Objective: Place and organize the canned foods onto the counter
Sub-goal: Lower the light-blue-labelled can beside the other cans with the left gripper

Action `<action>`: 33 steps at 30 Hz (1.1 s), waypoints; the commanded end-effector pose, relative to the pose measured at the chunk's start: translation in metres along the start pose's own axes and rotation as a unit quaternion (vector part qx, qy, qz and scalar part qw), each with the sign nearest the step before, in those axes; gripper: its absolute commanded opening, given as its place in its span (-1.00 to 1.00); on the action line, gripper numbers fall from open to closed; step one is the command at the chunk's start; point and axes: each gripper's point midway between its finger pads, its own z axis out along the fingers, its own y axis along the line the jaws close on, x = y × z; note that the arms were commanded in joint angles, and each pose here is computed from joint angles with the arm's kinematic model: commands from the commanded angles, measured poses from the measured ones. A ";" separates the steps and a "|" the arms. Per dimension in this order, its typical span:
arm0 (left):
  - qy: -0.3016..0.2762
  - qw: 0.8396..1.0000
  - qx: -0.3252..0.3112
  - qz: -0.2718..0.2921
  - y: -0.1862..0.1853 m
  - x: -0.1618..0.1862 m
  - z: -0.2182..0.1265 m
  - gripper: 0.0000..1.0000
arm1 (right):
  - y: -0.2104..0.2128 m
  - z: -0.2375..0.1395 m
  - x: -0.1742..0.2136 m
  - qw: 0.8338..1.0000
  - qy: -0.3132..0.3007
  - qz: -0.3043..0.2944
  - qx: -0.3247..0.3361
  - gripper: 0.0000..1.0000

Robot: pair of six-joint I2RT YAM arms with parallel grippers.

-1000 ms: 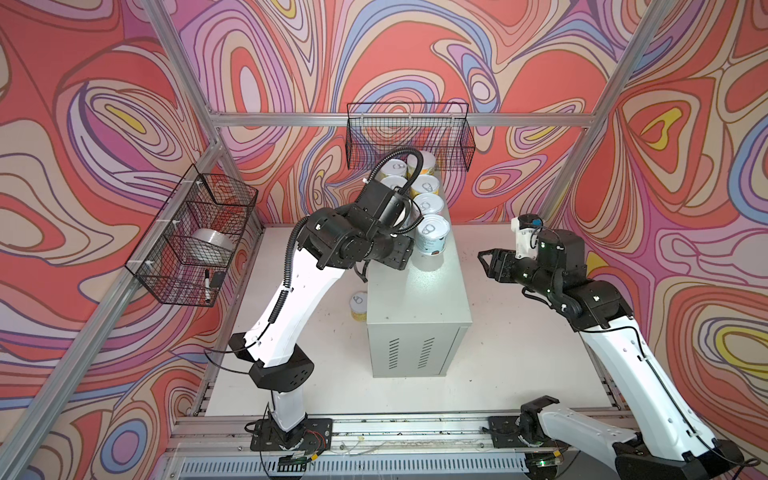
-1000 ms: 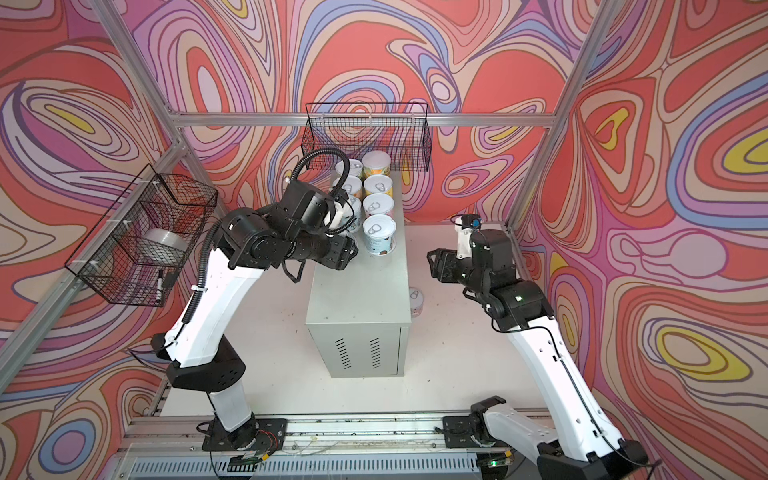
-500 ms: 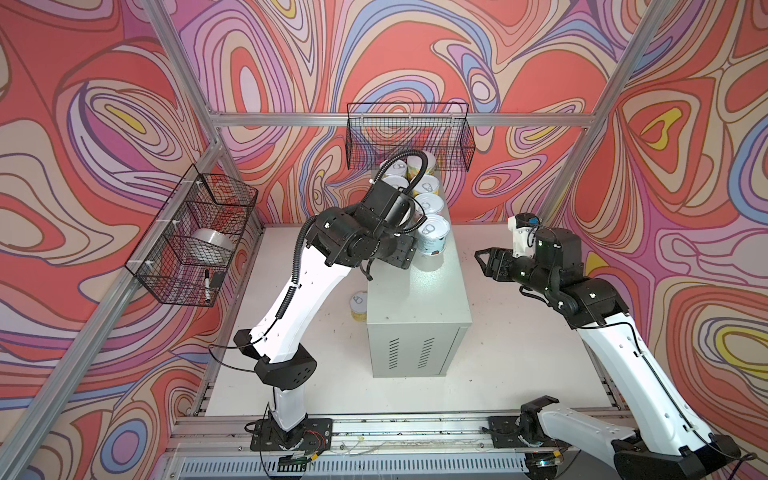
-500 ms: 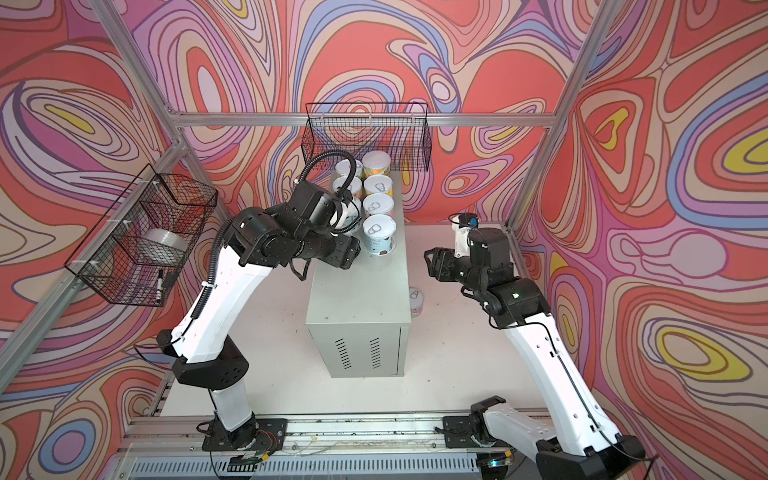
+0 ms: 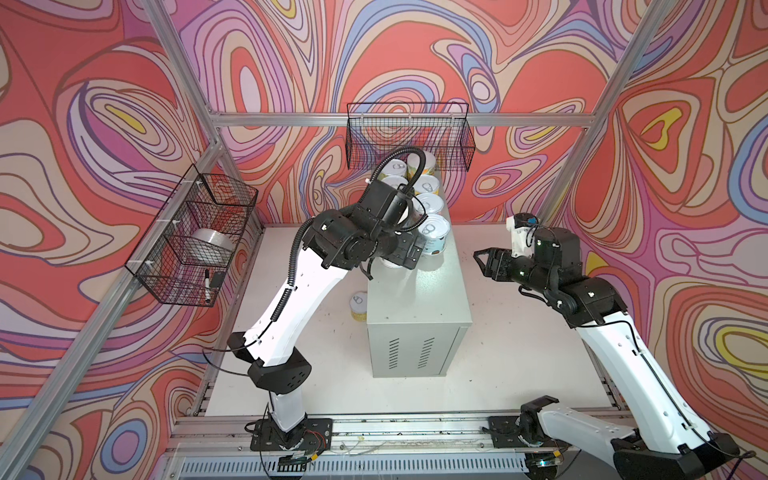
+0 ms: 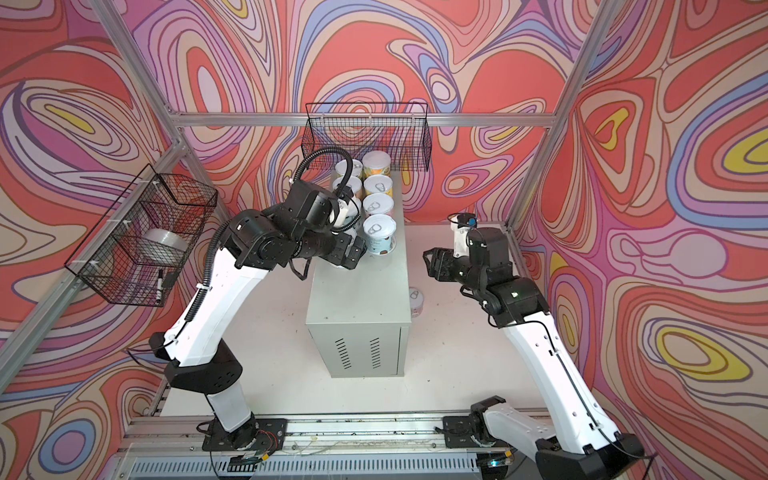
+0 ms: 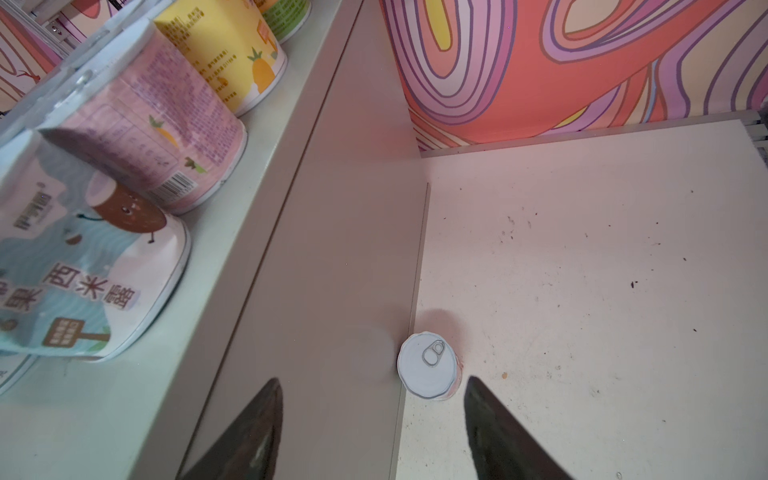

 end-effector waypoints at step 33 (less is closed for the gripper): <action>-0.026 0.999 -0.016 -0.037 0.015 0.026 -0.010 0.21 | 0.008 -0.006 -0.016 1.000 -0.020 0.013 -0.013 0.36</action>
